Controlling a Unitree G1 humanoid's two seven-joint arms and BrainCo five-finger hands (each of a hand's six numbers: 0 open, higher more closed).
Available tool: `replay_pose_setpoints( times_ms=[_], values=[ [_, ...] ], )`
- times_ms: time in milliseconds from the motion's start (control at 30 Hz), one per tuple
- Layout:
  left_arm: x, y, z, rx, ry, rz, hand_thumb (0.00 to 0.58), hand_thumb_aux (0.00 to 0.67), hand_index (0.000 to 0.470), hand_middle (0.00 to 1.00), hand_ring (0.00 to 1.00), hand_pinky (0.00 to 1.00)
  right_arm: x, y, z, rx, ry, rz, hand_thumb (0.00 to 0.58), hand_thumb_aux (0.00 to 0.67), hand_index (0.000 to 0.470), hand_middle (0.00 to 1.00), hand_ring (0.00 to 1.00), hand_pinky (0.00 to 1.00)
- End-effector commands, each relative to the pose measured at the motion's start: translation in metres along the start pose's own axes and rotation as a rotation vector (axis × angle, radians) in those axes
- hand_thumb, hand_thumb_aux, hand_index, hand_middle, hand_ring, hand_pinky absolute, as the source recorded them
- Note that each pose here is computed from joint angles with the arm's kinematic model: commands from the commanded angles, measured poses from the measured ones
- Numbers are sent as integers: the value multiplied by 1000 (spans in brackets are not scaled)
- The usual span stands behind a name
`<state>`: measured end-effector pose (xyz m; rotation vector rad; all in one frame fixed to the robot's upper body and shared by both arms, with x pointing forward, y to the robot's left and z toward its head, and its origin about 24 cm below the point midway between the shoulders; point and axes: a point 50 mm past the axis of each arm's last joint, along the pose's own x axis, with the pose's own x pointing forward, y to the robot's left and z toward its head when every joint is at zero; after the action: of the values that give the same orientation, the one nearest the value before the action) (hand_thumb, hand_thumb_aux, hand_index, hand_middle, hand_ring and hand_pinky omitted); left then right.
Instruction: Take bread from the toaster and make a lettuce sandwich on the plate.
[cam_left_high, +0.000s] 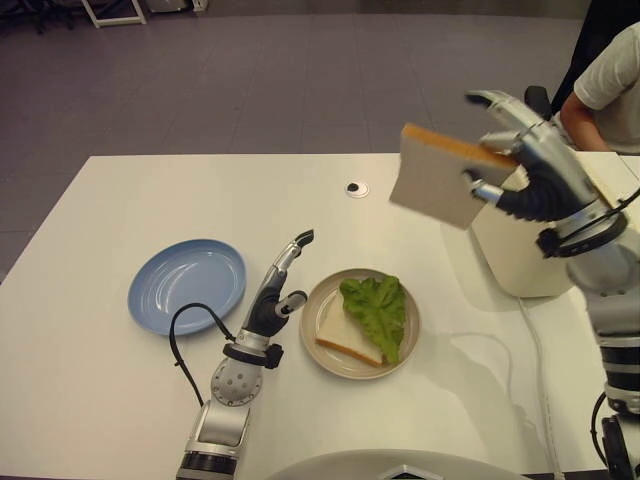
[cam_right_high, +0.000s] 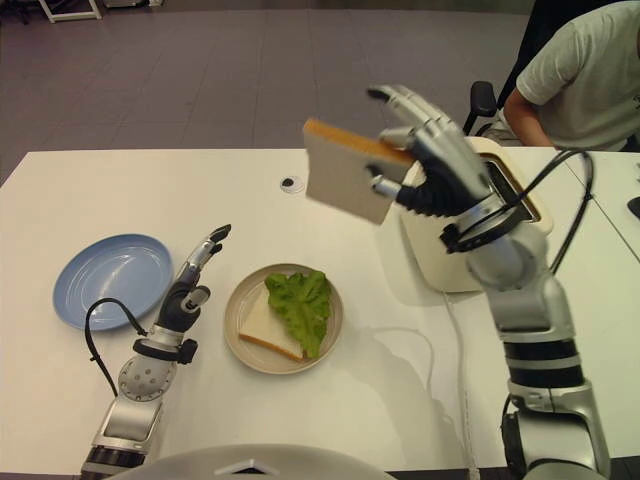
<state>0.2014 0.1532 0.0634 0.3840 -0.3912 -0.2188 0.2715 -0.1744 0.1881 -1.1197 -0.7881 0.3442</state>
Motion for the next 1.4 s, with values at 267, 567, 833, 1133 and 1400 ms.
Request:
replay_pose_setpoints(
  times_ms=[267, 567, 833, 1133, 1400],
  values=[
    [3, 0, -3, -9, 5, -16, 0, 0, 0, 0, 0, 0, -9, 91, 16, -71, -92, 152, 580, 670, 470, 0, 0, 0],
    [2, -2, -1, -10, 2, -30, 0, 0, 0, 0, 0, 0, -23, 106, 28, -53, -135, 198, 580, 670, 470, 0, 0, 0],
    [1, -2, 0, -4, 4, -32, 0, 0, 0, 0, 0, 0, -38, 119, 48, -17, -205, 288, 580, 670, 470, 0, 0, 0],
    [1, -3, -1, 4, 8, -37, 0, 0, 0, 0, 0, 0, -49, 131, 58, -22, -240, 399, 0, 0, 0, 0, 0, 0],
    [1, -2, -2, 11, 13, -37, 0, 0, 0, 0, 0, 0, -51, 128, 60, -20, -268, 414, 0, 0, 0, 0, 0, 0]
  ],
)
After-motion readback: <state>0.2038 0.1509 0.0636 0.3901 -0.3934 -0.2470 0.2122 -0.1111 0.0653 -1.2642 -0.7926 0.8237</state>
